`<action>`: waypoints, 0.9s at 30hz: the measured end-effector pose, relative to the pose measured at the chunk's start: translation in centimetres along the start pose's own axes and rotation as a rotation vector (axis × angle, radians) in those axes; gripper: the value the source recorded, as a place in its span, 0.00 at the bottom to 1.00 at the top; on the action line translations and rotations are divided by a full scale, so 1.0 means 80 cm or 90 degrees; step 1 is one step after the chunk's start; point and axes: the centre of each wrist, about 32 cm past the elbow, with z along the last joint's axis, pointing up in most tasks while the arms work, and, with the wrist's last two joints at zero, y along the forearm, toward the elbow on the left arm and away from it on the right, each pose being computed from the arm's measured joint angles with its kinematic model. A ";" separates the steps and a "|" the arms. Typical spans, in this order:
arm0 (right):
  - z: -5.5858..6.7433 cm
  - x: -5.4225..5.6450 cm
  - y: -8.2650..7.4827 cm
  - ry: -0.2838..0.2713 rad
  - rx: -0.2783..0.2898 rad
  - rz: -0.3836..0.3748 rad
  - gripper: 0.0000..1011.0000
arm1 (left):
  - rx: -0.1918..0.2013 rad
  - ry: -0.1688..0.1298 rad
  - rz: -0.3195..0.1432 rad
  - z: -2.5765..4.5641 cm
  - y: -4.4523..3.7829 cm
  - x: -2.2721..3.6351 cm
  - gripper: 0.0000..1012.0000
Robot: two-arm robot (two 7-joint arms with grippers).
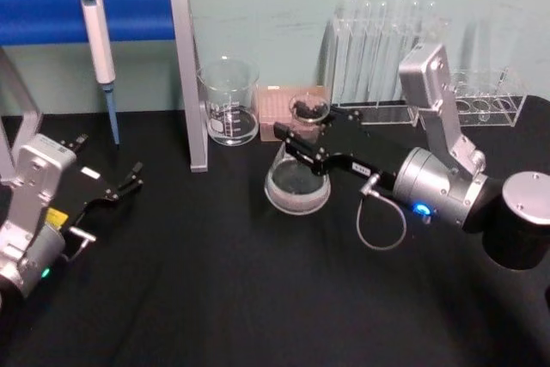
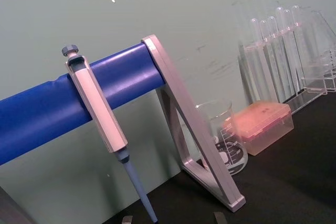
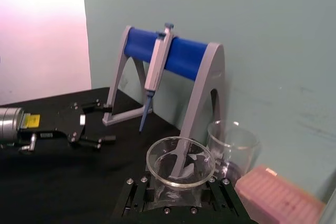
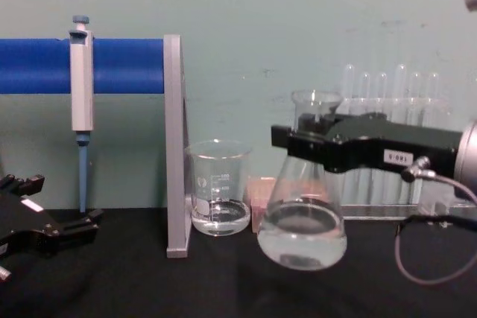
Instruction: Grasp the erlenmeyer flask with one hand, shake it three times, then place it back.
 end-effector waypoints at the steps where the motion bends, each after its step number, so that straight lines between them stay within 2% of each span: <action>1: -0.002 0.000 0.000 0.001 -0.003 0.001 0.44 | 0.000 0.000 0.000 0.0000 0.000 0.0000 0.99; 16: -0.026 -0.005 -0.001 0.020 -0.034 0.018 0.44 | 0.000 0.000 0.000 0.0000 0.000 0.0000 0.99; 27: -0.040 -0.012 0.000 0.020 -0.057 0.034 0.44 | 0.000 0.000 0.000 0.0000 0.000 0.0000 0.99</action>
